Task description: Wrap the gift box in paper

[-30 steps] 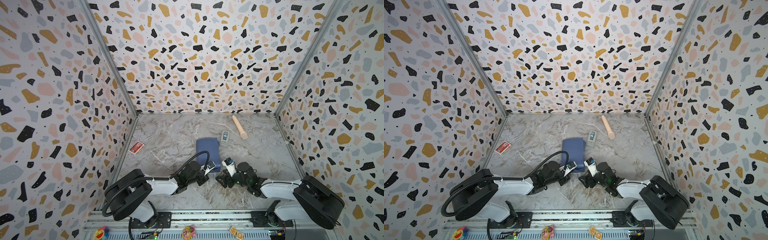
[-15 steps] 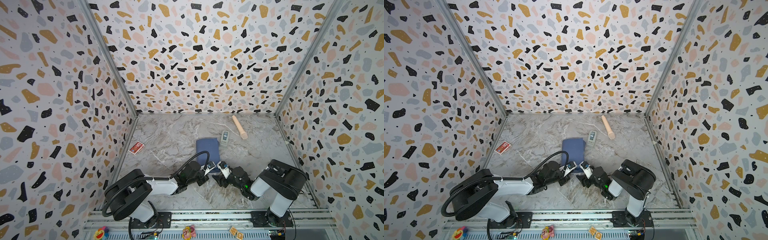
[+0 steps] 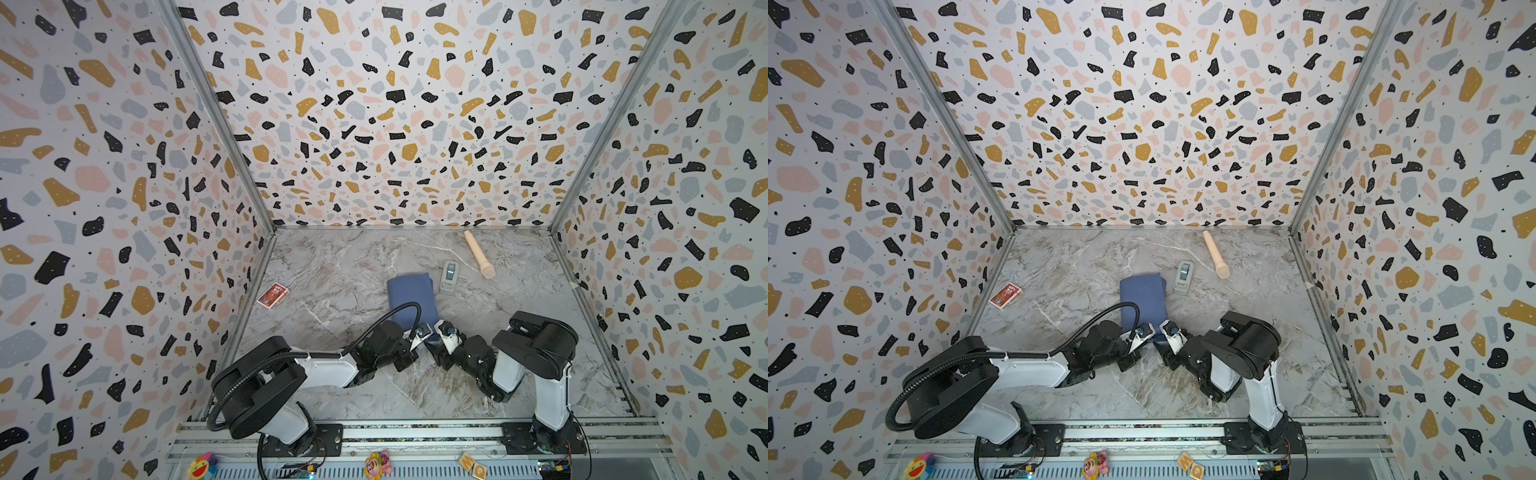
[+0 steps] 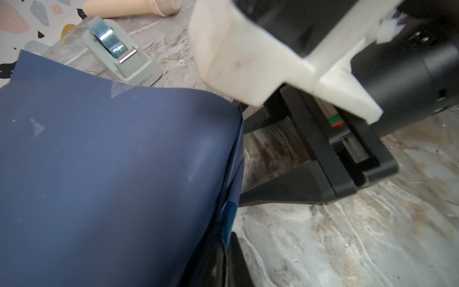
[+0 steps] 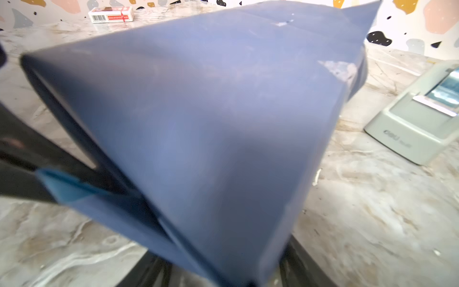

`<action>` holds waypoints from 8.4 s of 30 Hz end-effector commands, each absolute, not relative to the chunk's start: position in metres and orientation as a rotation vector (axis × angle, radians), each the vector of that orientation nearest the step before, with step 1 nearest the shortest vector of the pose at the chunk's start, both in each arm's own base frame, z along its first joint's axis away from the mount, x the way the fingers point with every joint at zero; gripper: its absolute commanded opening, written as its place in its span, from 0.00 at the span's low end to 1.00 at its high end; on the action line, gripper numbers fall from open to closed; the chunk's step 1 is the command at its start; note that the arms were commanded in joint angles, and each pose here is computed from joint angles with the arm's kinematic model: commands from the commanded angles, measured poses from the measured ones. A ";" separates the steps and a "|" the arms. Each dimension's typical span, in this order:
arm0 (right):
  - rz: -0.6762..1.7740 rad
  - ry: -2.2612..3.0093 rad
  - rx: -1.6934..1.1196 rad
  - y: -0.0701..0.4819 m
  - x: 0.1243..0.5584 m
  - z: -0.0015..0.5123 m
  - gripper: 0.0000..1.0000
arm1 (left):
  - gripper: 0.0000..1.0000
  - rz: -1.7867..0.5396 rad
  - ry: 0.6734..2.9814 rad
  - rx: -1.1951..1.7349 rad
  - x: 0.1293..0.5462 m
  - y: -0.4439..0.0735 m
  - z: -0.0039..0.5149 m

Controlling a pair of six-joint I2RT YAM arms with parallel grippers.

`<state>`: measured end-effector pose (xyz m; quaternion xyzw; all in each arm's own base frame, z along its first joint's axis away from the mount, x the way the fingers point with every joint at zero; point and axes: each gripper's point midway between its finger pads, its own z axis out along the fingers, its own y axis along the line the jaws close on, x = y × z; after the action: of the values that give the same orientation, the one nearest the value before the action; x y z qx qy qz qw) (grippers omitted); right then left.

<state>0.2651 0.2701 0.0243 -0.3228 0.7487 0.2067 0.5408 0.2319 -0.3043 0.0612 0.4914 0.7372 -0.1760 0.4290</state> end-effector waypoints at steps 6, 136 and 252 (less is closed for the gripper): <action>0.478 1.779 -0.742 0.266 0.268 0.023 0.62 | 0.23 -0.486 1.764 1.214 0.231 -0.311 0.084; 0.772 1.968 -0.506 0.259 0.271 0.055 0.74 | 0.67 -0.114 1.601 1.375 0.292 -0.280 0.039; 1.817 2.107 0.280 0.228 0.430 0.134 0.00 | 0.66 -0.126 1.622 1.379 0.292 -0.281 0.038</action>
<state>0.4449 0.2166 0.0954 0.1531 0.7598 0.6102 0.1637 0.3038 -0.2894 0.0734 0.5508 0.6322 -0.0381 0.5436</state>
